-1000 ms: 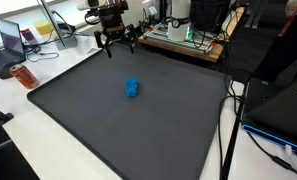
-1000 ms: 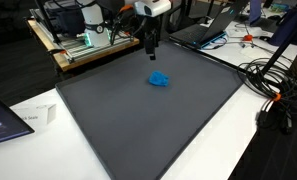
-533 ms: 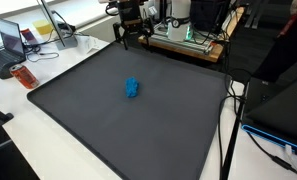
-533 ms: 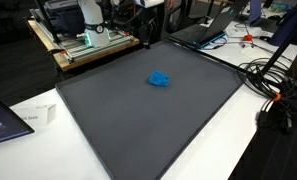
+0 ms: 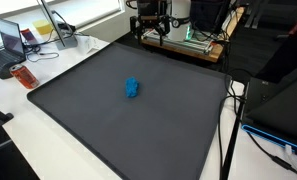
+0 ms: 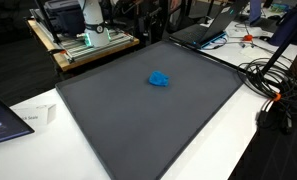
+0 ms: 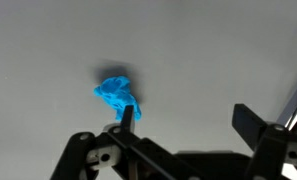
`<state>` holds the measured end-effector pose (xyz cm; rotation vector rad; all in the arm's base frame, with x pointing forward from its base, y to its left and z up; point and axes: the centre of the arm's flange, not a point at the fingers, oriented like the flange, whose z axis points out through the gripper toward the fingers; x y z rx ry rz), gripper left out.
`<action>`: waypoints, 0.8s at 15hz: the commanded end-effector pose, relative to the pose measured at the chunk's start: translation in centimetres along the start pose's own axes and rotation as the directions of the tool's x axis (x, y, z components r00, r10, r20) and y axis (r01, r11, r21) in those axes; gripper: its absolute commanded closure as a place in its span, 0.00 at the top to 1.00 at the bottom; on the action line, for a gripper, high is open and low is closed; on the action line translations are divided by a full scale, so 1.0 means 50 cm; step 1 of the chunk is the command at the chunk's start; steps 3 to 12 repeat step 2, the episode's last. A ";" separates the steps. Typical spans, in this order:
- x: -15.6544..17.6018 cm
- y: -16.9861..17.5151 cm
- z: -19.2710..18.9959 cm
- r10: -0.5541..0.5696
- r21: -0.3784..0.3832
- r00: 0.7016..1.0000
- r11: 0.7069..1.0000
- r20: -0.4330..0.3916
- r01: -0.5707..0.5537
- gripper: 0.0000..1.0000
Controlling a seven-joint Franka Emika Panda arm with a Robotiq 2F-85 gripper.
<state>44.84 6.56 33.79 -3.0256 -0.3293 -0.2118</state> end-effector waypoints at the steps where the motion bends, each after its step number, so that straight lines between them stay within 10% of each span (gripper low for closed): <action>1: -0.001 -0.006 0.000 0.006 -0.002 1.000 1.000 -0.004 -0.006 1.00; 12: -0.002 -0.006 0.001 0.010 -0.004 1.000 1.000 -0.004 -0.010 1.00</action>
